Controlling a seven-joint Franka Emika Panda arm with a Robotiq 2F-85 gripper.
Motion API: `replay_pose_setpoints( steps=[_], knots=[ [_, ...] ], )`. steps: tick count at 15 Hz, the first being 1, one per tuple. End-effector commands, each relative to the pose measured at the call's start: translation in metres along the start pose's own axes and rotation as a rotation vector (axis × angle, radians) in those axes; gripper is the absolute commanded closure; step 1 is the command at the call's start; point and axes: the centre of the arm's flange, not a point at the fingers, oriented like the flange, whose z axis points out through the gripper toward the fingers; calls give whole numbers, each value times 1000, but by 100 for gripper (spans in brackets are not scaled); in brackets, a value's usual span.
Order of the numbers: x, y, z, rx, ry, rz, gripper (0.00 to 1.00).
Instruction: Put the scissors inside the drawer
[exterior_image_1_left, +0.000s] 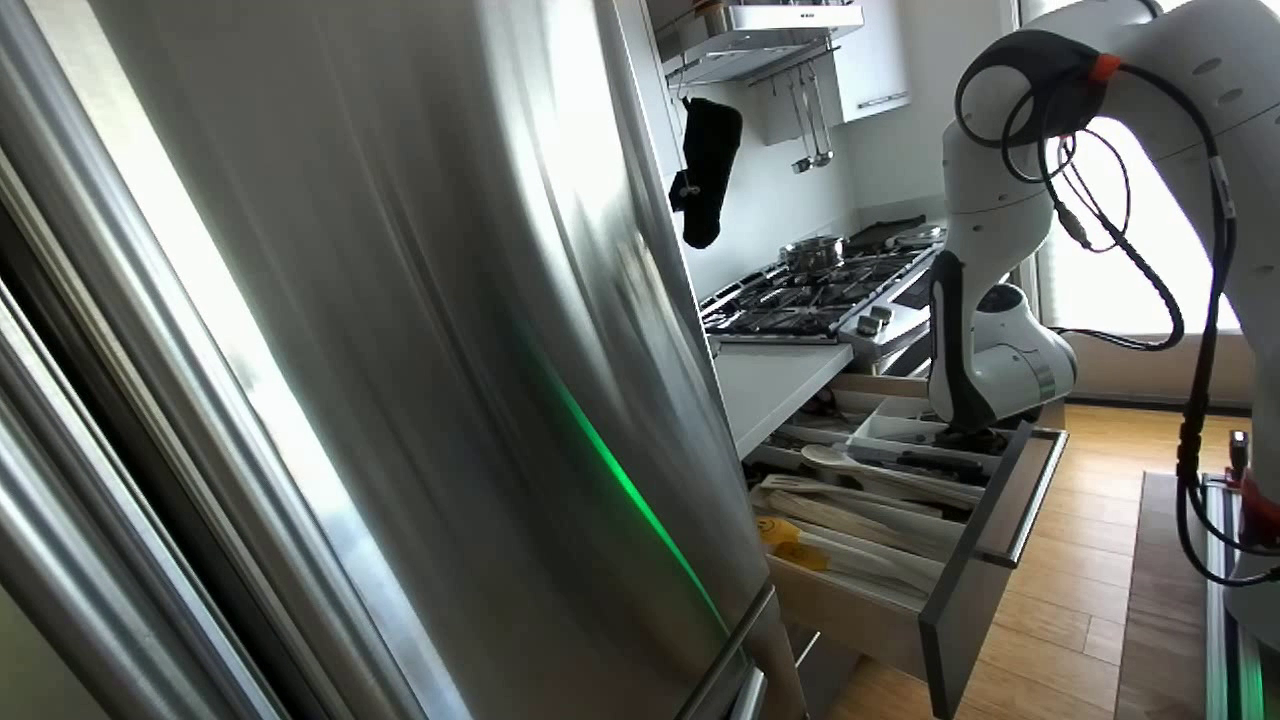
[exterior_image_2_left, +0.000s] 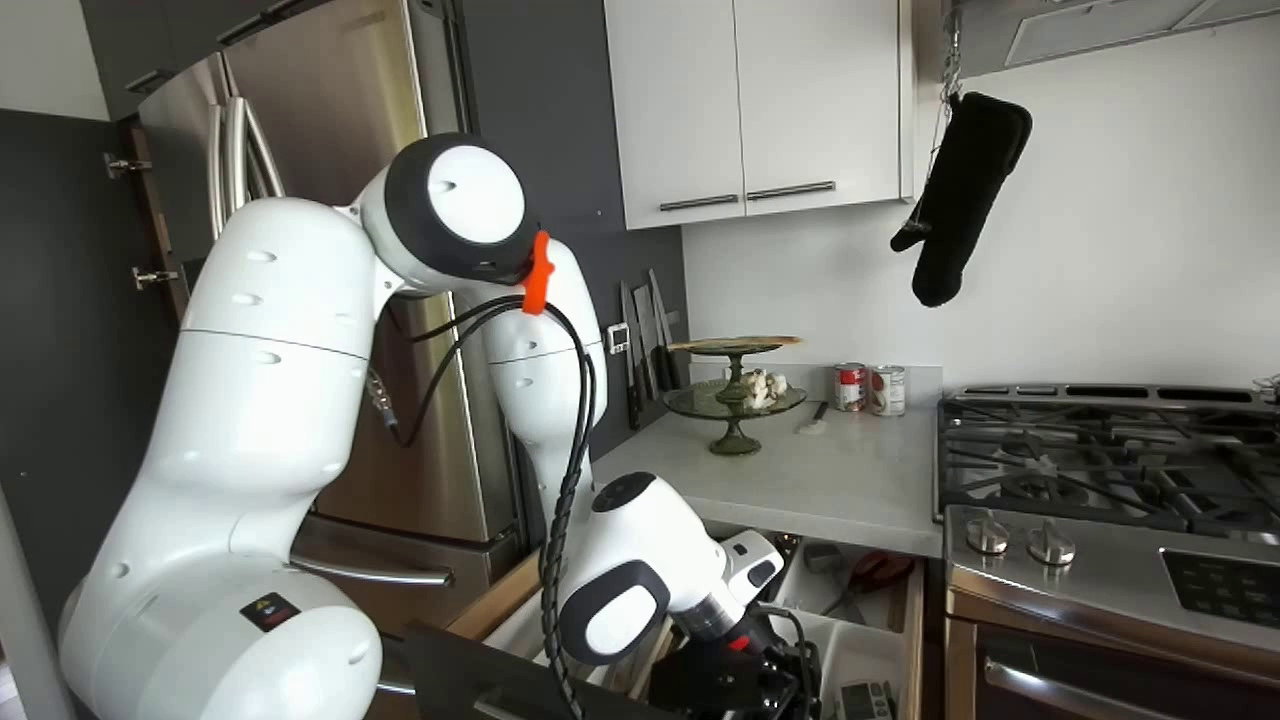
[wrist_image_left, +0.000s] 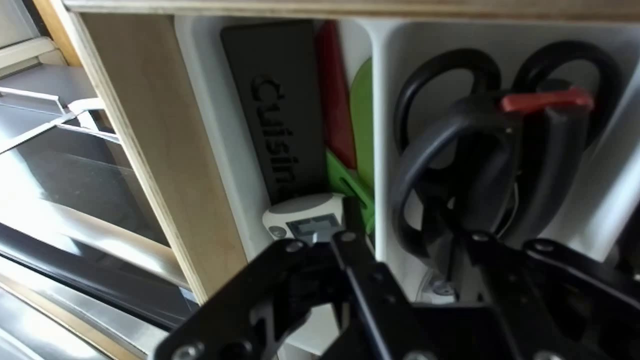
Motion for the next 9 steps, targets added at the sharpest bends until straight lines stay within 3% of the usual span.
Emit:
replay_pose_setpoints(
  steps=[1,5,9],
  knots=[
    [-15,12,-42,24,66,22,31],
    [9,32,-78,23,143,99,1],
    [38,45,-118,97,209,120,0]
  ],
)
